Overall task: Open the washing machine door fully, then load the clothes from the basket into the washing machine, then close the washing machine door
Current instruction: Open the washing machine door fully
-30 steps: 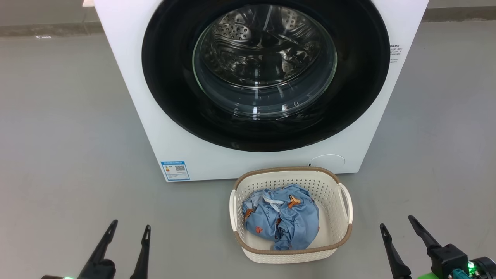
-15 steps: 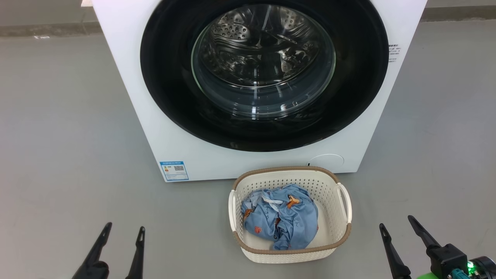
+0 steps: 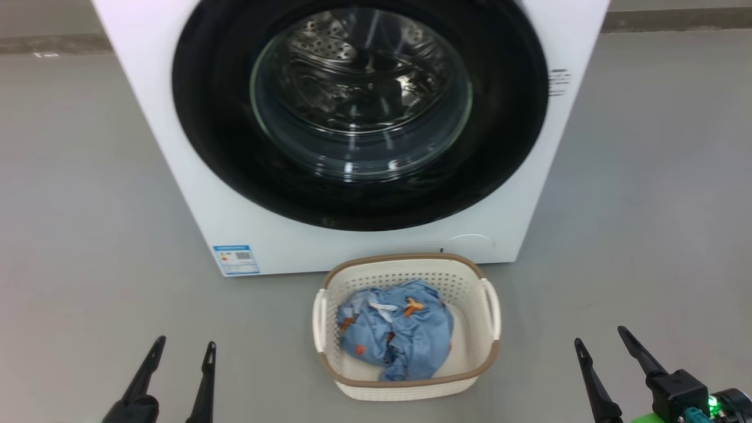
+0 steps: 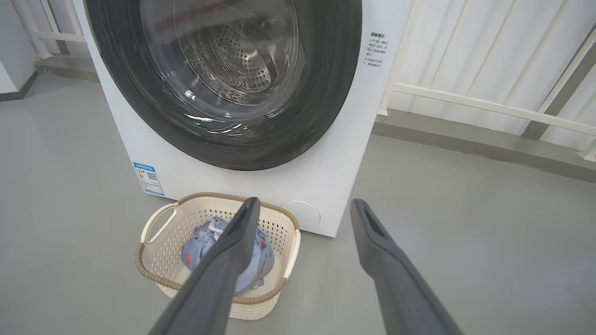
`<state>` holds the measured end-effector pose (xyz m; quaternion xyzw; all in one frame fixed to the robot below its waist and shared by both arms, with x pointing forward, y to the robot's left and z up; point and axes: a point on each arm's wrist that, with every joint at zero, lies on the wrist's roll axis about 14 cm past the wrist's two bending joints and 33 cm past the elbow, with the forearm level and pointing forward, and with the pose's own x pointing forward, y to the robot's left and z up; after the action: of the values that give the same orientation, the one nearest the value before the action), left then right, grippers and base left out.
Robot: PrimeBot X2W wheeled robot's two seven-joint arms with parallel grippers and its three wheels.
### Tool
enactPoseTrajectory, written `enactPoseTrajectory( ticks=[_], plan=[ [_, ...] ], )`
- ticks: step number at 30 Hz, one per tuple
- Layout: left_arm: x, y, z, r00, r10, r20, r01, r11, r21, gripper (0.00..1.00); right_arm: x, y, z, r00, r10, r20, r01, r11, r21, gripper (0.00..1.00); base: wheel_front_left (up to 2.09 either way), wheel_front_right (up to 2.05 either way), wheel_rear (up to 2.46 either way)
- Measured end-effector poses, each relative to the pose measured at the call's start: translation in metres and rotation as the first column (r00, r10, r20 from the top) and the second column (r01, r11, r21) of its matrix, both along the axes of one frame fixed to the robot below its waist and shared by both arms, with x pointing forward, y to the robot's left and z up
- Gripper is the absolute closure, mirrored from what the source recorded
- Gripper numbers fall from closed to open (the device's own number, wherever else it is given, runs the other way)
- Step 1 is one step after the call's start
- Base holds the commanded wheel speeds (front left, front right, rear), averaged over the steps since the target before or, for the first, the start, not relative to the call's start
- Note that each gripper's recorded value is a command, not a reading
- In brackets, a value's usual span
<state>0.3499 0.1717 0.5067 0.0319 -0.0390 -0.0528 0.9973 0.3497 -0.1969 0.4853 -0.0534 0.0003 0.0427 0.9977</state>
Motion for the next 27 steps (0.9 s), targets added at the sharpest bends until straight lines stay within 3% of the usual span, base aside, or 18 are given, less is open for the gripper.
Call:
enactPoseTrajectory(
  ticks=[14, 27],
  plan=[
    [0.0025, 0.0021, 0.0045, 1.0, 0.021, 0.013, -0.021, 0.999, -0.041, 0.0, 0.0004, -0.0002, -0.0025, 1.0, -0.003, -0.008, 0.003, 1.0, 0.003, 0.0, 1.11, 1.11, -2.22],
    [0.0036, 0.0084, 0.0041, 0.999, 0.044, 0.012, -0.043, 0.997, -0.059, 0.0, 0.0026, 0.0016, 0.0001, 1.0, -0.003, 0.001, 0.003, 1.0, 0.016, 0.0, 0.21, 0.21, -0.42]
  ],
)
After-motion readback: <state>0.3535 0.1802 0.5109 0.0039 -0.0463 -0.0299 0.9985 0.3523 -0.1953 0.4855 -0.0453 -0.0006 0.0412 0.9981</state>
